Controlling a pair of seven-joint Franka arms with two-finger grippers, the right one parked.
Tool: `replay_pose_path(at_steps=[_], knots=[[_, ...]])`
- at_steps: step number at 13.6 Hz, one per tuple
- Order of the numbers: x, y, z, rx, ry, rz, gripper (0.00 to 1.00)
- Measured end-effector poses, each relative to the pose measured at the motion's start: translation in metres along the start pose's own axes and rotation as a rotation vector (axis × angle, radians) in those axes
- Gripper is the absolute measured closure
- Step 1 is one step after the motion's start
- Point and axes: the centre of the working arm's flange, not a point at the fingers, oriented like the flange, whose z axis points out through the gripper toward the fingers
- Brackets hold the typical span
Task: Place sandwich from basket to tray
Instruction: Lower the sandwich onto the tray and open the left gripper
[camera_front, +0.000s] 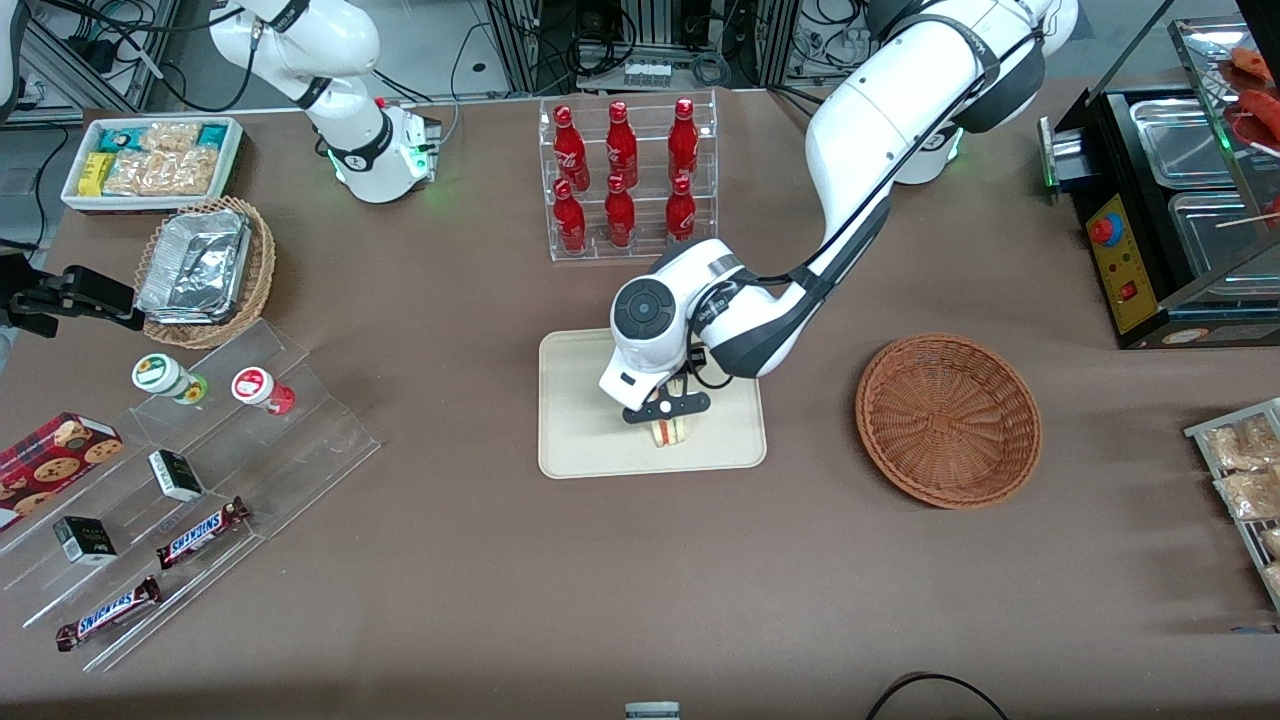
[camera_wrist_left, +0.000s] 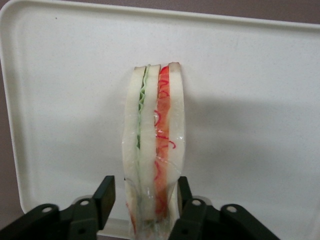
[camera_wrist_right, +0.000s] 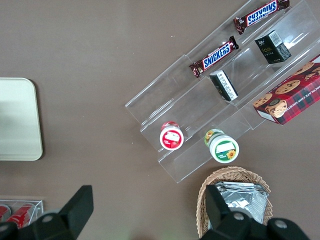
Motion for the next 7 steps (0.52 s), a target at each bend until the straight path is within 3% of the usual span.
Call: replay_pose_path(at_steps=[3, 7], knots=[[0.003, 0.001, -0.008, -0.010, 0.010, -0.004, 0.03], [0.008, -0.003, -0.035, 0.012, 0.015, -0.013, 0.00]])
